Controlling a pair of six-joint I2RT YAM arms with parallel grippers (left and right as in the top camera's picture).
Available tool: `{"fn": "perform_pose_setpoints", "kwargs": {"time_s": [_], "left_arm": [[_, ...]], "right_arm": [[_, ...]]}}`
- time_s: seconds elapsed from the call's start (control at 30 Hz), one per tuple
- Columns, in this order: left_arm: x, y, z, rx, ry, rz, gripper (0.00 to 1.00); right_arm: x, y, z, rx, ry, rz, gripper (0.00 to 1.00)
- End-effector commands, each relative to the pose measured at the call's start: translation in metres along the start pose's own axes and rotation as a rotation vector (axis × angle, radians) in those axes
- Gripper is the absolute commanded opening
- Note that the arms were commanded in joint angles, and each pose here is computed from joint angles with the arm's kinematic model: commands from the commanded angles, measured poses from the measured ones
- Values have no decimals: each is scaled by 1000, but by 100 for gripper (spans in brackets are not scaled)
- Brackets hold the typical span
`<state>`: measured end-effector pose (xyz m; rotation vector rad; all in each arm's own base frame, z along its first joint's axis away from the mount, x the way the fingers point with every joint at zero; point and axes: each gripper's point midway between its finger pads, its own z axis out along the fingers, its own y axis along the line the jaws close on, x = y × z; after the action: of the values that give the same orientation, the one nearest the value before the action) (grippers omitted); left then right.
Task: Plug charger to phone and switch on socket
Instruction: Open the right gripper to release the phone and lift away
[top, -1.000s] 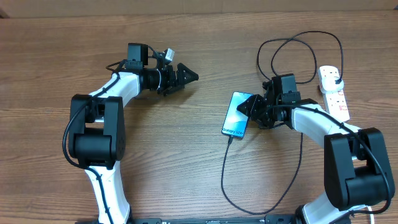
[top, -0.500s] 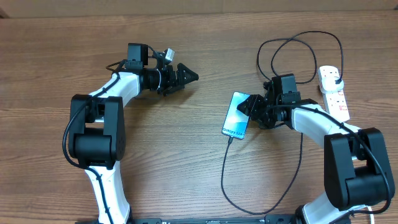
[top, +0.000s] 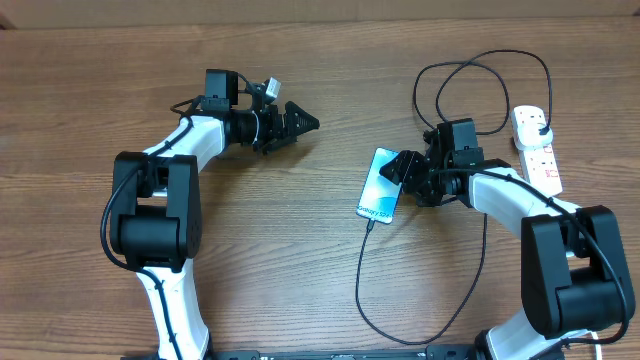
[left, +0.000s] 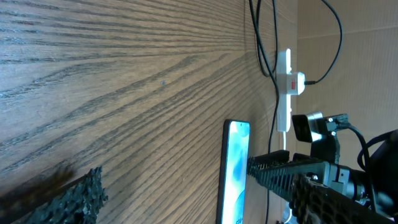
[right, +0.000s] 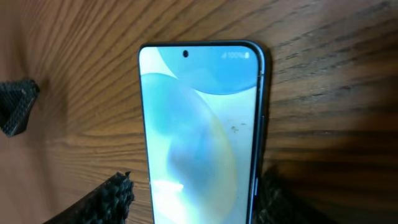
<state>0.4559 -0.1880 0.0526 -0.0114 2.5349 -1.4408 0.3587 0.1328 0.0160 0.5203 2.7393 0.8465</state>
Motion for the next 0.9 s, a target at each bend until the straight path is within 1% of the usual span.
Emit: {"fn": "perform_pose_setpoints", "kwargs": {"time_s": [0.0,0.03,0.07,0.27,0.63,0.77,0.87], "left_arm": [[-3,0,-2,-17,-12,10,100],[-4,3,-2,-34,-19,10,100],[-6,7,-2,-52,-27,10,99],[-21,43,-9,-266,-114,9,100],[-39,87,-32,-555,-231,8,99],[-43,96,-39,-620,-258,8,100],[-43,98,-41,-635,-264,8,99]], "right_arm": [[0,0,-2,8,-10,-10,81],[0,0,-2,8,-9,-10,89],[0,0,-2,7,-9,-10,100],[1,2,-2,-1,-3,-10,100],[2,2,-2,-4,-1,-11,100],[3,2,-4,0,4,-8,100],[3,6,-17,11,8,-18,100]]}}
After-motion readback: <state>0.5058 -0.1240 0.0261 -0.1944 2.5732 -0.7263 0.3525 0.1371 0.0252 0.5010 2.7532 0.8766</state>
